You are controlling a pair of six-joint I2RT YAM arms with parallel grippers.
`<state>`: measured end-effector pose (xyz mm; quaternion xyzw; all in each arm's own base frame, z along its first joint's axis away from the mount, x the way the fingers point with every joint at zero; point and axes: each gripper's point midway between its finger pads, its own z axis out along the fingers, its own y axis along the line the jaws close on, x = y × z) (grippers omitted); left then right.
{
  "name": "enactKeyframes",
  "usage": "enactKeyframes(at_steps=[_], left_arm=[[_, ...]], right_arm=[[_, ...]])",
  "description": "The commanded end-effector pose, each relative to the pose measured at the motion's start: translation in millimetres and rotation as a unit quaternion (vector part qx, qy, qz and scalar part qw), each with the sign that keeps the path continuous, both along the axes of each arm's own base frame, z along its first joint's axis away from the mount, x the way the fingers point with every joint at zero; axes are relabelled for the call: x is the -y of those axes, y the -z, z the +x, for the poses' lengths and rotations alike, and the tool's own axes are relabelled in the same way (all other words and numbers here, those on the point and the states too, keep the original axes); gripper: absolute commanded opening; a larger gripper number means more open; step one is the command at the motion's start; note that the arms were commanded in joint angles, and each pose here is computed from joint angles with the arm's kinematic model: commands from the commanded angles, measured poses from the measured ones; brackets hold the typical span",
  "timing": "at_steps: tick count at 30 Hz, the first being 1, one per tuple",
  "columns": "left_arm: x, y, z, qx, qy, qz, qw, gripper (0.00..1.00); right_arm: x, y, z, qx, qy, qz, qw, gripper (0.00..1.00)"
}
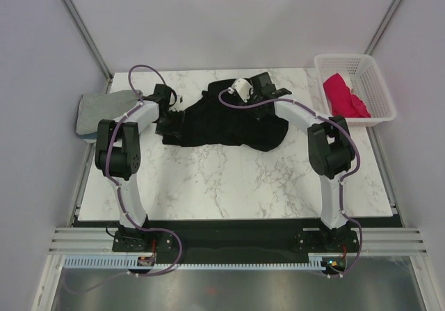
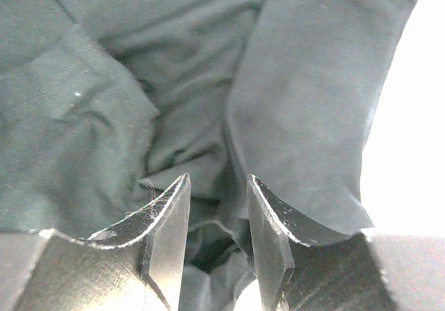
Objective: Fold and stack the t-shirts
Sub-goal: Flatten the tshirt out
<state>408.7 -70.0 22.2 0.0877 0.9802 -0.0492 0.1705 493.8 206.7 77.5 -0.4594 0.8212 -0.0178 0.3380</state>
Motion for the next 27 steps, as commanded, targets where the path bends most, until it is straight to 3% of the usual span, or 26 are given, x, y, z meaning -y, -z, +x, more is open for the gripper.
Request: enactKeyframes(at_steps=[1,27], left_arm=[[8.3,2.6,1.2,-0.004,0.007,-0.008,1.000,0.63],[12.0,4.7,3.5,-0.003,0.008,-0.010,1.000,0.63]], right_arm=[[9.5,-35.9,10.9,0.049,0.018,0.002,0.999,0.46],[14.5,-29.3,-10.6,0.007,0.023,0.022,0.999,0.45]])
